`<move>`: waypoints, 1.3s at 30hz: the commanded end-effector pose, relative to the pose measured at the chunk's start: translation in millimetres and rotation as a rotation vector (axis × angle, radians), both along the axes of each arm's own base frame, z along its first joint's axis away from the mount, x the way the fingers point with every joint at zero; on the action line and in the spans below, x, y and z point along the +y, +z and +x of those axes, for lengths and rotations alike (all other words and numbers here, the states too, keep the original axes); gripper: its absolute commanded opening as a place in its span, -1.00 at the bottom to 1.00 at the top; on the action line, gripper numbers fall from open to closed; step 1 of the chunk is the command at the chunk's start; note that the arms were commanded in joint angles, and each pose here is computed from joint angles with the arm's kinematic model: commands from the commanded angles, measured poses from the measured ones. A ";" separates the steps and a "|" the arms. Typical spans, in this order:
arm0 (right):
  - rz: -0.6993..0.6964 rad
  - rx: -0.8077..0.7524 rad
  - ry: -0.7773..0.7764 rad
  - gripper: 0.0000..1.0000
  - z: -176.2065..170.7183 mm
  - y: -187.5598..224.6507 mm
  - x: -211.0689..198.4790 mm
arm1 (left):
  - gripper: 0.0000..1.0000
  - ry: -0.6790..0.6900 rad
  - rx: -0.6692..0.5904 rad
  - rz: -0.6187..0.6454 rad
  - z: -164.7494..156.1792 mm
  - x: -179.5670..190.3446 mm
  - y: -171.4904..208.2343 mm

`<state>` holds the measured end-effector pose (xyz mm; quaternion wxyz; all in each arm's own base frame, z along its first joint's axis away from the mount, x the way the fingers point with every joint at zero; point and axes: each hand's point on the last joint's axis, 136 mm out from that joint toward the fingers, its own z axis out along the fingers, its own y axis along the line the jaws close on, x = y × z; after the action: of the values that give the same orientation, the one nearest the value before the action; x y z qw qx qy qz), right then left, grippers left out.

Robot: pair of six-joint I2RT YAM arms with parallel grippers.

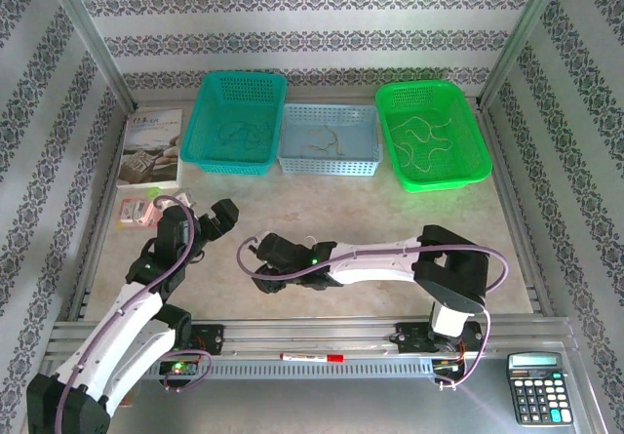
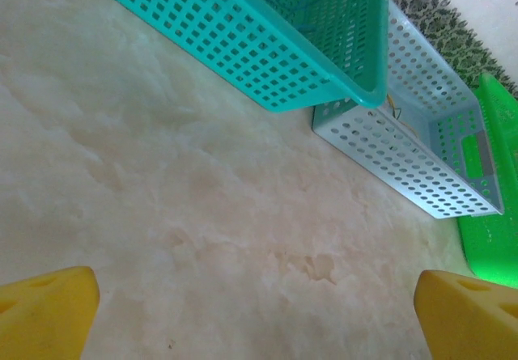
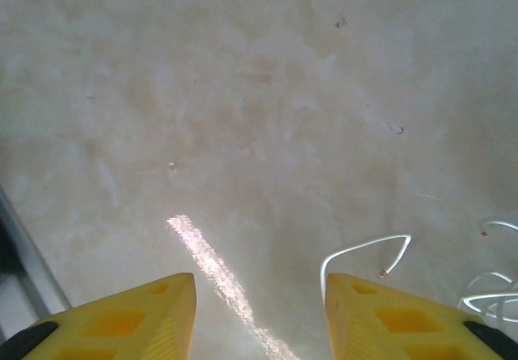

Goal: Untangle the cables

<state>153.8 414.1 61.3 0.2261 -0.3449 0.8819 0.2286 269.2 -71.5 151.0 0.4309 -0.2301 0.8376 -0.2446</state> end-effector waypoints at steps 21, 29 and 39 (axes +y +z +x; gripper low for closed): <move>-0.059 -0.075 -0.086 -1.00 33.5 8.8 -11.6 | 0.99 -0.042 -0.051 -0.042 4.0 -6.2 20.2; 0.221 -0.042 -0.117 -1.00 52.6 85.3 -25.6 | 1.00 -0.107 -0.072 -0.072 3.9 -18.3 16.8; 0.518 0.002 -0.213 -1.00 80.7 149.5 -69.0 | 1.00 -0.309 -0.088 -0.193 3.4 -58.0 12.9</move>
<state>239.1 343.8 192.5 0.3323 -0.1888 0.8460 0.3717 269.9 -115.0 149.4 0.3930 -0.1622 0.8347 -0.3500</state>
